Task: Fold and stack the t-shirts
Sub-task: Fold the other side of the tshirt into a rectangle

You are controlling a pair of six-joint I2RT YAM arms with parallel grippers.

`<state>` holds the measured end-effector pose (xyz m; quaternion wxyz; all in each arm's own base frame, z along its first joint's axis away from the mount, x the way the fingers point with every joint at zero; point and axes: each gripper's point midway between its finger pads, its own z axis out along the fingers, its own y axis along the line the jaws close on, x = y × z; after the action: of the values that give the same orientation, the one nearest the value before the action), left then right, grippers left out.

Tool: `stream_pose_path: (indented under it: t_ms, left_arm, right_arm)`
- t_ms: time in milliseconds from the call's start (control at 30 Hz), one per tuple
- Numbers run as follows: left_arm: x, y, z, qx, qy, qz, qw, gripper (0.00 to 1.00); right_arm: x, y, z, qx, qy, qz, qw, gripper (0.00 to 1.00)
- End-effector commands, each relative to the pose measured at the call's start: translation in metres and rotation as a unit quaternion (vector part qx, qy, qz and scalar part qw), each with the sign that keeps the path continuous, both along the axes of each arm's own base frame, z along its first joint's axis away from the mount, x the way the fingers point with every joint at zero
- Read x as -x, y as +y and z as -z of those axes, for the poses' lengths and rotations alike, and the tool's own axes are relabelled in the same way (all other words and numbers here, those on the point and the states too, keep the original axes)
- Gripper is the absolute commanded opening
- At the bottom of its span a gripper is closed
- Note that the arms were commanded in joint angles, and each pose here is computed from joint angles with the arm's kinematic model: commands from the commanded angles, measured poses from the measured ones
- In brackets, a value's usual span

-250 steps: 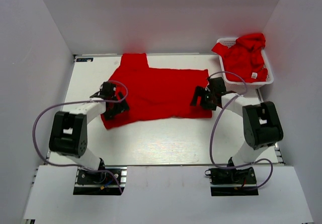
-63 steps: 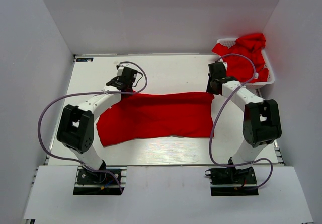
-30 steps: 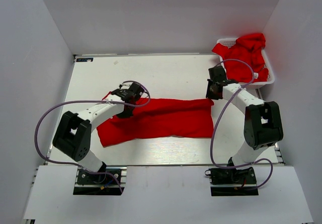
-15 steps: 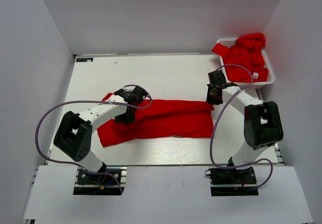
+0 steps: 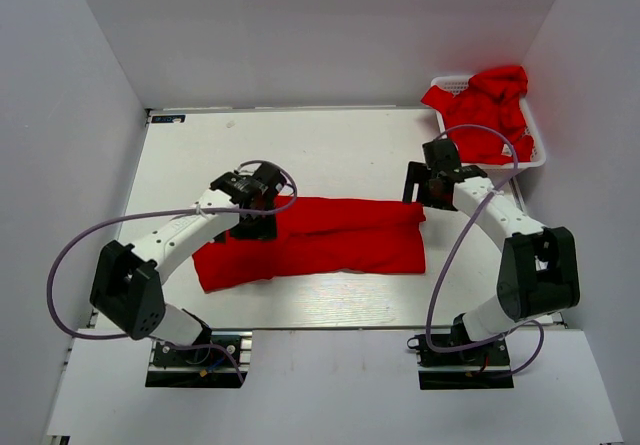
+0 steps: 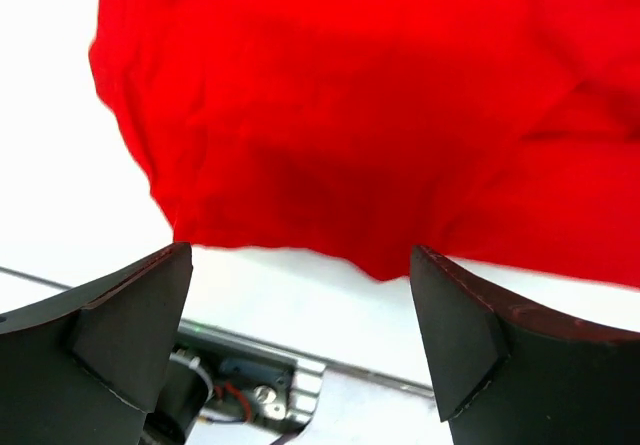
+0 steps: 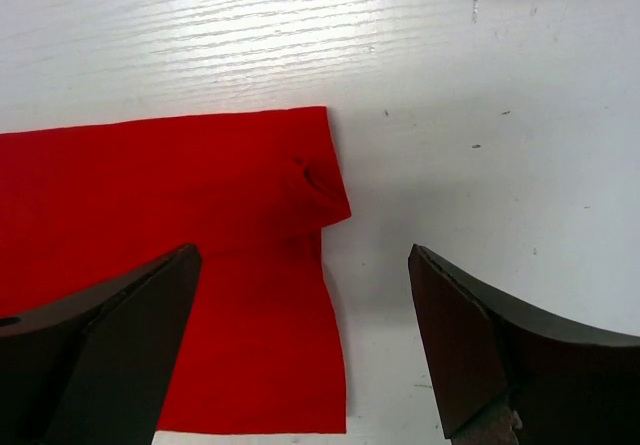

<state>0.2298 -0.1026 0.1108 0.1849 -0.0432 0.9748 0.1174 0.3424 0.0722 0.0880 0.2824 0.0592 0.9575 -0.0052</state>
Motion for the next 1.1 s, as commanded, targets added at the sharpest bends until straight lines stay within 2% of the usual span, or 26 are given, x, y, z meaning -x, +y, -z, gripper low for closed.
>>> stream_pose_path:
  t_ms: [0, 133, 200, 367, 467, 600, 767, 967, 1067]
  left_arm:
    - [-0.036, -0.009, -0.018, 0.009, -0.059, -0.01, 0.998, 1.0]
    - [-0.067, -0.018, -0.026, 0.015, -0.099, -0.027, 0.995, 1.0]
    - [-0.085, -0.015, -0.025, 0.024, -0.123, -0.046, 0.991, 1.0]
    - [-0.114, -0.013, -0.005, 0.062, -0.117, -0.066, 0.989, 1.0]
    - [-0.133, -0.005, 0.015, 0.067, -0.109, -0.083, 0.988, 1.0]
    - [-0.151, -0.002, 0.045, 0.098, -0.082, -0.098, 0.987, 1.0]
    - [-0.156, 0.017, 0.087, 0.096, -0.038, -0.128, 0.986, 1.0]
    - [-0.146, 0.036, 0.109, 0.103, -0.014, -0.159, 0.982, 1.0]
    - [-0.144, 0.046, 0.113, 0.102, -0.013, -0.172, 0.98, 1.0]
  right_arm:
    - [-0.004, 0.011, -0.019, -0.026, -0.016, -0.018, 0.999, 0.9]
    - [-0.014, 0.029, -0.035, -0.058, -0.049, -0.061, 0.995, 0.9]
    - [-0.015, 0.045, -0.038, -0.08, -0.061, -0.107, 0.989, 0.9]
    - [-0.023, 0.096, -0.042, -0.162, -0.068, -0.196, 0.965, 0.9]
    - [-0.021, 0.121, -0.029, -0.187, -0.046, -0.236, 0.952, 0.9]
    - [-0.024, 0.138, -0.002, -0.183, -0.004, -0.246, 0.952, 0.9]
    - [-0.023, 0.141, 0.022, -0.17, 0.025, -0.228, 0.958, 0.9]
    - [0.0, 0.124, 0.052, -0.129, 0.088, -0.193, 0.969, 0.9]
    - [0.009, 0.104, 0.052, -0.099, 0.091, -0.153, 0.979, 0.9]
